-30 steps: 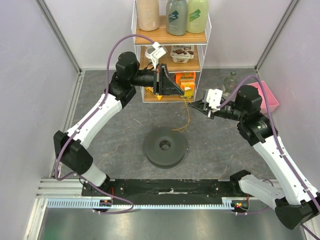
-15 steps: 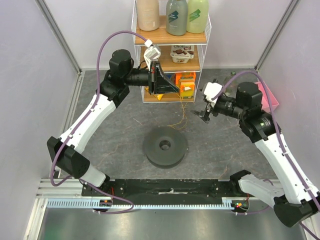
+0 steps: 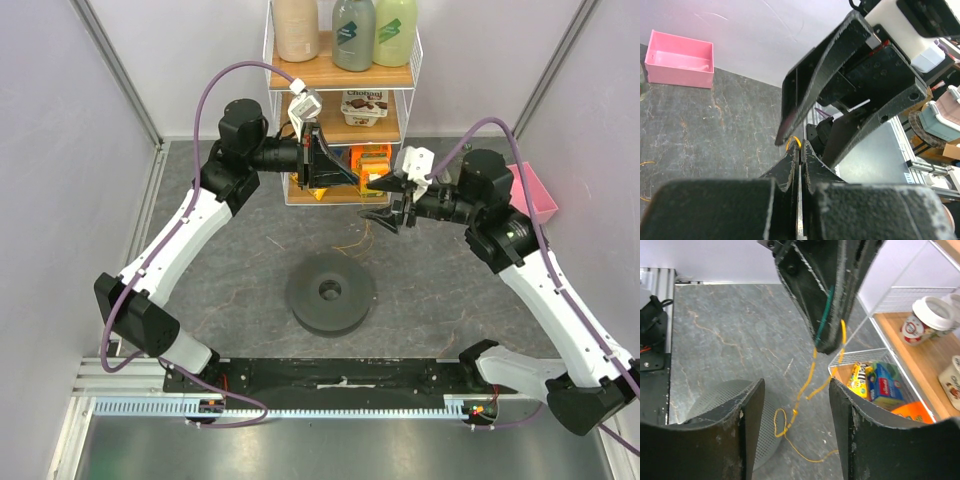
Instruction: Wrap the cables
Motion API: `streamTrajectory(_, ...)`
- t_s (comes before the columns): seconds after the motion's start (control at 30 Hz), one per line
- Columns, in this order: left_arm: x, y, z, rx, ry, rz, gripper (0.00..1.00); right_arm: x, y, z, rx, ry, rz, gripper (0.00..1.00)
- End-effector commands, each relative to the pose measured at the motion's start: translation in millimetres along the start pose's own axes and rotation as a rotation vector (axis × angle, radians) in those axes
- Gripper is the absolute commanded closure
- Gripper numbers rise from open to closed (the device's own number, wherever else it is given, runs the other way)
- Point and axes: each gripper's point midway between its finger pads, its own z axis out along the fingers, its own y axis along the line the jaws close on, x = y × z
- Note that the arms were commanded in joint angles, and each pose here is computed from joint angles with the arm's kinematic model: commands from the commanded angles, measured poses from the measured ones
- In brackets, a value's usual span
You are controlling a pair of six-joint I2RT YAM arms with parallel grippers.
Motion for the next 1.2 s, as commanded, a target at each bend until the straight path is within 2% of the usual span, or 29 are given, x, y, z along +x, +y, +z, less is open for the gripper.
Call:
streamTrajectory(0.0, -20, -20, -2, 0.036, -0.037, 0.061, 0.98, -13, 6, 11, -0.022, -0.044, -0.004, 0.41)
streamTrajectory(0.17, -20, -18, -1, 0.034, -0.040, 0.053, 0.98, -1, 3, 14, 0.000, -0.016, -0.004, 0.61)
streamTrajectory(0.33, -22, -21, -1, 0.044, -0.050, 0.059, 0.98, 12, -1, 12, 0.034, 0.019, -0.003, 0.69)
streamTrajectory(0.4, -22, -21, -1, 0.046, -0.049, 0.056, 0.98, 14, -1, 12, 0.037, 0.025, 0.004, 0.67)
streamTrajectory(0.47, -21, -22, -1, 0.050, -0.048, 0.059, 0.98, 13, -1, 12, 0.038, 0.023, 0.015, 0.58)
streamTrajectory(0.83, -19, -21, -2, 0.047, -0.046, 0.057, 0.98, 3, -10, 13, 0.087, 0.000, 0.062, 0.60)
streamTrajectory(0.9, -19, -21, -2, 0.046, -0.046, 0.054, 0.98, 3, -11, 13, 0.088, -0.001, 0.059, 0.71)
streamTrajectory(1.03, -18, -21, -2, 0.043, -0.046, 0.046, 0.98, 5, -11, 12, 0.099, 0.003, 0.058, 1.00)
streamTrajectory(1.17, -14, -18, -2, 0.034, -0.038, 0.034, 0.97, 6, -10, 11, 0.104, 0.003, 0.065, 1.00)
